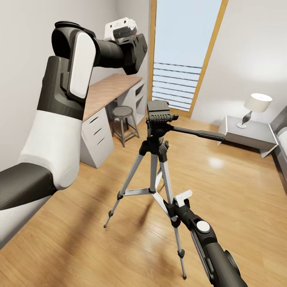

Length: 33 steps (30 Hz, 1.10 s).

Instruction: Attach the digital camera to the camera tripod in the bedroom.

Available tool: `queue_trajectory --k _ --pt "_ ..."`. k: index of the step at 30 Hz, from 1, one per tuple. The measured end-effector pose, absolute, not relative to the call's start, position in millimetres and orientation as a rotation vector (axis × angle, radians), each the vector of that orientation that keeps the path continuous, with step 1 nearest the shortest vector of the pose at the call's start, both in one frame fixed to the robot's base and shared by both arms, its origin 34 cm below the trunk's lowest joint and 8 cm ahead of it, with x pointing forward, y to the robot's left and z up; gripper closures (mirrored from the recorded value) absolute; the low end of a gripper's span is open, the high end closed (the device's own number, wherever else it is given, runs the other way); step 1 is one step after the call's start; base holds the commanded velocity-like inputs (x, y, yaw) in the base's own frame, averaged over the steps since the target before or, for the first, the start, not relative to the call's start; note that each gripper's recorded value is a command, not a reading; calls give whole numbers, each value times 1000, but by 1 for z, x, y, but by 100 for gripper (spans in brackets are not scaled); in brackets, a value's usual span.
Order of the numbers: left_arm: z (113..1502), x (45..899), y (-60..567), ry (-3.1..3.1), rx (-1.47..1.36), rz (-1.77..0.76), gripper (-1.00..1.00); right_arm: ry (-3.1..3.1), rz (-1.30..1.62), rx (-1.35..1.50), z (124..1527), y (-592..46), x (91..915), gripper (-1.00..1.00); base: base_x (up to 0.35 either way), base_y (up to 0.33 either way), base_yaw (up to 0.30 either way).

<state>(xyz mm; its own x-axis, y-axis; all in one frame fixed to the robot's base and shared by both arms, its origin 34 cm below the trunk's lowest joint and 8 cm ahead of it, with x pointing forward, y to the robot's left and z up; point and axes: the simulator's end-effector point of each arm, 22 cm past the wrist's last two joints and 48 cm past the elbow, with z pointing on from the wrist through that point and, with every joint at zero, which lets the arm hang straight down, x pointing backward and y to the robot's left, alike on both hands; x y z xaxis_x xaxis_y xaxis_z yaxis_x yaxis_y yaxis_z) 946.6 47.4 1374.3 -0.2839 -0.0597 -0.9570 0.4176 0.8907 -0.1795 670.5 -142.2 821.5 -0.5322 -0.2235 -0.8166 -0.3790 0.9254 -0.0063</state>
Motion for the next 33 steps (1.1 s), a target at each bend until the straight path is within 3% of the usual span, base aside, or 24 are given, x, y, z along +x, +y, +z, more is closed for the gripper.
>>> queue_trajectory --k 7,17,33 --pt "1383 936 31 1783 301 -577 100 2154 213 -424 821 -143 670 100 0 0 0" --pt "1393 892 -14 1703 558 -847 100 2152 214 -429 821 -143 671 100 0 0 0" --pt "1346 874 18 1754 837 -706 100 2149 213 -434 822 -143 671 100 0 0 0"
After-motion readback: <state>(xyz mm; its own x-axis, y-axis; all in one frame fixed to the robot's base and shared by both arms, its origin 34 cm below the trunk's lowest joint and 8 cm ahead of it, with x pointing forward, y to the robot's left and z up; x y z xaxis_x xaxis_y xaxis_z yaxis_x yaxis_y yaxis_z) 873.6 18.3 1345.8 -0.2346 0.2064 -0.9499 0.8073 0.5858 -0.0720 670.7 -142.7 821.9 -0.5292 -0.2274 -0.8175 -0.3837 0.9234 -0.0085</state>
